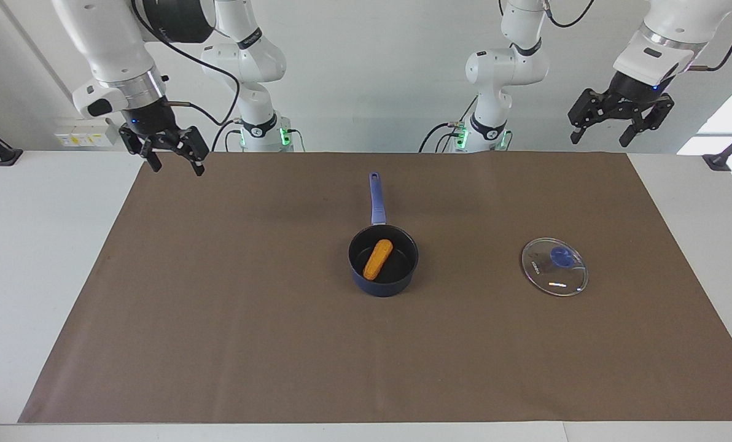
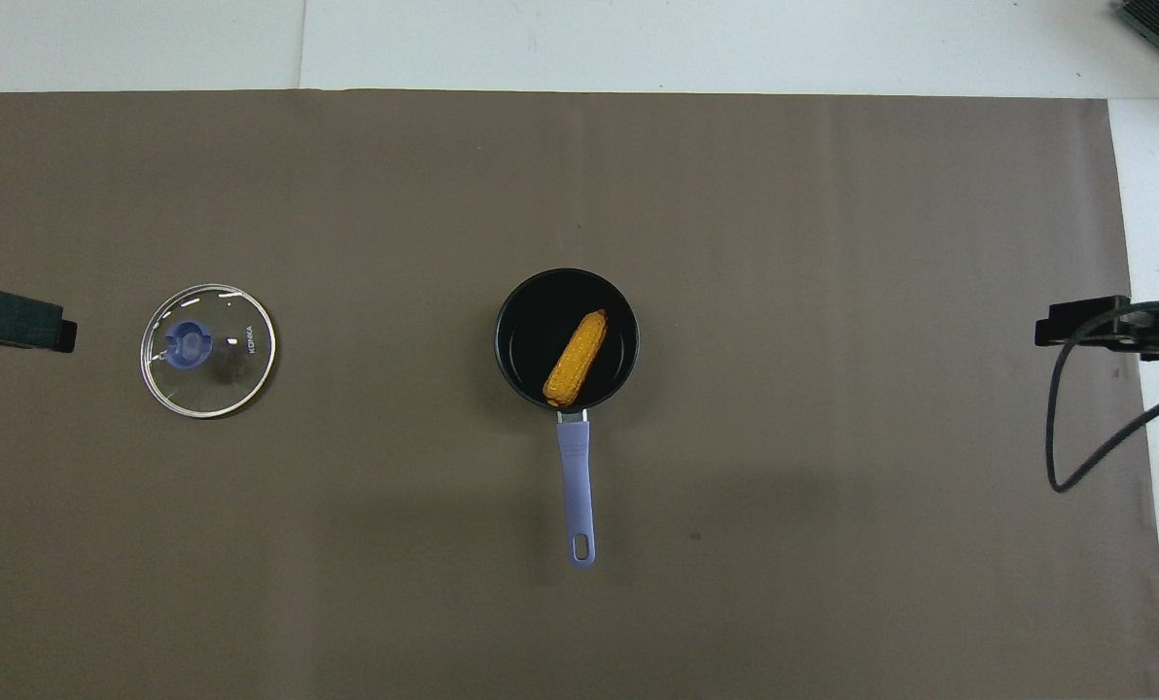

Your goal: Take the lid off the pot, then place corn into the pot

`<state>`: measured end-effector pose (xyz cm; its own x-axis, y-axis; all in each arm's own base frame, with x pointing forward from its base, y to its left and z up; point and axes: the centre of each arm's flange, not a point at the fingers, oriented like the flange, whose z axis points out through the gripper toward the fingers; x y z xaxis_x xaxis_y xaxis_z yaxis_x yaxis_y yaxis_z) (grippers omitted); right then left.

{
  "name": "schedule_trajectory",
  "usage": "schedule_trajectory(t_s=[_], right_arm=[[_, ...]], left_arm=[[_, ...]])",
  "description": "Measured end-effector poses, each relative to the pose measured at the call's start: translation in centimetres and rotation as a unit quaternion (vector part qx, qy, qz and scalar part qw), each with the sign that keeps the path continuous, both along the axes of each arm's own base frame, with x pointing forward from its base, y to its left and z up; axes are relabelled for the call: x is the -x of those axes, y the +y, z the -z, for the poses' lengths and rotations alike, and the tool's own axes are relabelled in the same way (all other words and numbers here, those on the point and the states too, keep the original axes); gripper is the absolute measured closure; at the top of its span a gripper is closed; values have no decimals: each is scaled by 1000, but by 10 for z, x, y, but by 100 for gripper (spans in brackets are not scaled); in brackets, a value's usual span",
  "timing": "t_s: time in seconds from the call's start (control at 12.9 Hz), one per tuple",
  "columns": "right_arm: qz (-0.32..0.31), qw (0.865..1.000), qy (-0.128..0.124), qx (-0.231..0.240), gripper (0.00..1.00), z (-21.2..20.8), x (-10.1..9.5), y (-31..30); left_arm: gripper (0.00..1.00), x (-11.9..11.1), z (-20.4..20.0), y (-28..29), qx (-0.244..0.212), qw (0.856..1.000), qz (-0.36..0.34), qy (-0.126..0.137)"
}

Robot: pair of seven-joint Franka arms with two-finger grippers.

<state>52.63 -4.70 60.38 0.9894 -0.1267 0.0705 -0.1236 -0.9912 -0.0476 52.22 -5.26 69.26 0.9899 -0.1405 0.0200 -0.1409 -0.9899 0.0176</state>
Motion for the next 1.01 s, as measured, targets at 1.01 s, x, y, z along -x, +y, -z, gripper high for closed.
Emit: schedule_trajectory(t_s=[1.01], right_arm=[[-43, 998, 52, 8, 0, -56, 27, -16]], left_arm=[[0, 20, -16, 13, -2, 1000, -9, 6]])
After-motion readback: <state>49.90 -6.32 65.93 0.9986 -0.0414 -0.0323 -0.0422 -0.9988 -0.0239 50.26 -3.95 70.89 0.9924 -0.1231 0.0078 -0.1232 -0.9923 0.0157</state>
